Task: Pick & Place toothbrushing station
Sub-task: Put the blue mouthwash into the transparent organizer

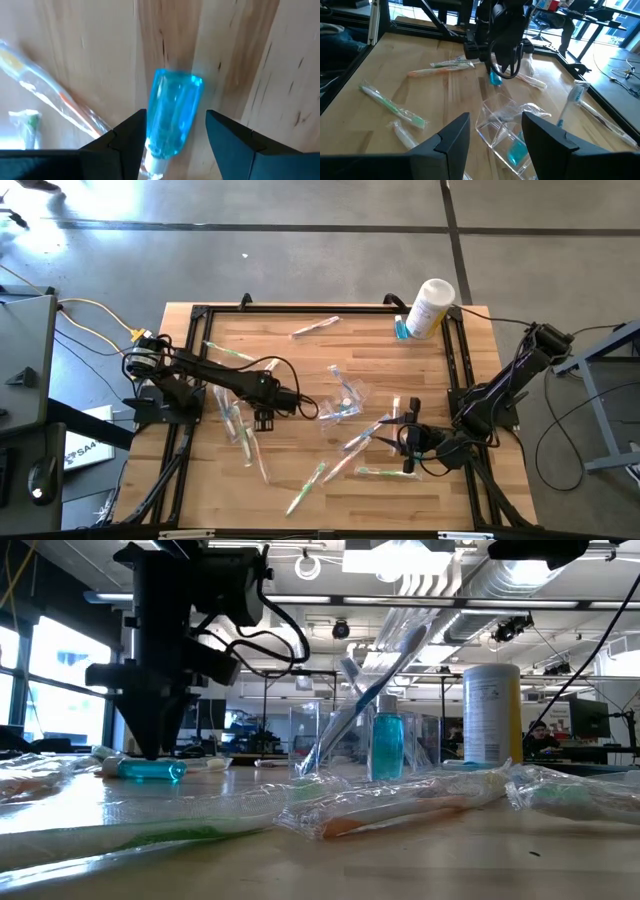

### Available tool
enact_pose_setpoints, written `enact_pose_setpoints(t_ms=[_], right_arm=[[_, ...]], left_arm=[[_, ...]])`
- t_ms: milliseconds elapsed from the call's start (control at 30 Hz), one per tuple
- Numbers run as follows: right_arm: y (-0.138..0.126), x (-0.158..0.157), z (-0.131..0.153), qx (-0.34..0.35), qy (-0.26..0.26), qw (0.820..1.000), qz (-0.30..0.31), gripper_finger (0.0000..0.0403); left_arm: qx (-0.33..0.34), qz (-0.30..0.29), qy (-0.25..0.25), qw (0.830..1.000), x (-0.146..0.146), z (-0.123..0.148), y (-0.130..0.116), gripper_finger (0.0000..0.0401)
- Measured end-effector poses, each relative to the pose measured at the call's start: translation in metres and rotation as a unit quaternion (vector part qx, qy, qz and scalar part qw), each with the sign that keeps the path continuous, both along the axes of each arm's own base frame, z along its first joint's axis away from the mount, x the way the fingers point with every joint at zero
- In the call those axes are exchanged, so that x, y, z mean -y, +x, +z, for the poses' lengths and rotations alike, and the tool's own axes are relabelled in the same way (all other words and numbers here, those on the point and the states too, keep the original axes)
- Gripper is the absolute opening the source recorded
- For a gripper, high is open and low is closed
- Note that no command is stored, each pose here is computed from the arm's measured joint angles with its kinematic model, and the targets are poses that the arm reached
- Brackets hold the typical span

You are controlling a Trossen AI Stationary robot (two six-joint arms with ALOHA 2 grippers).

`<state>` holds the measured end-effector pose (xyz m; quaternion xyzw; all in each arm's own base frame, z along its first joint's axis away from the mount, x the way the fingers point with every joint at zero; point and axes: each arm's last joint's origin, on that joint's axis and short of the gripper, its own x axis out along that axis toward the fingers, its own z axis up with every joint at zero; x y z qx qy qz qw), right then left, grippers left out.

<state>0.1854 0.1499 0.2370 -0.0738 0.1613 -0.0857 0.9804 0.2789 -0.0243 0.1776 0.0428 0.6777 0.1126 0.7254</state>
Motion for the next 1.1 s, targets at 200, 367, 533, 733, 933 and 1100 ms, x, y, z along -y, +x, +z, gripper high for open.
enact_pose_setpoints(t_ms=[200, 367, 533, 733, 933, 1100], right_arm=[[0.000, 0.000, 0.000, -0.003, 0.003, 1.000, 0.007, 0.0171], [0.000, -0.001, 0.000, -0.005, 0.004, 1.000, 0.011, 0.0171], [0.000, -0.001, 0.000, -0.005, 0.003, 1.000, 0.010, 0.0171], [0.000, -0.001, 0.000, -0.005, 0.003, 1.000, 0.009, 0.0171], [0.000, -0.001, 0.000, -0.005, 0.003, 1.000, 0.009, 0.0171], [0.000, 0.000, -0.001, -0.007, 0.002, 1.000, 0.011, 0.0171]], left_arm=[[0.041, 0.018, -0.003, 0.999, -0.007, -0.004, 0.006, 0.0196], [0.024, 0.037, -0.010, 0.999, -0.011, -0.017, -0.003, 0.0196], [0.009, 0.052, -0.014, 0.999, -0.011, -0.028, -0.013, 0.0196], [0.012, 0.057, -0.031, 0.998, -0.010, -0.033, -0.015, 0.0176], [0.016, 0.072, -0.027, 0.997, -0.010, -0.034, -0.015, 0.0101], [0.027, 0.089, -0.028, 0.995, -0.007, -0.028, -0.011, 0.0059]])
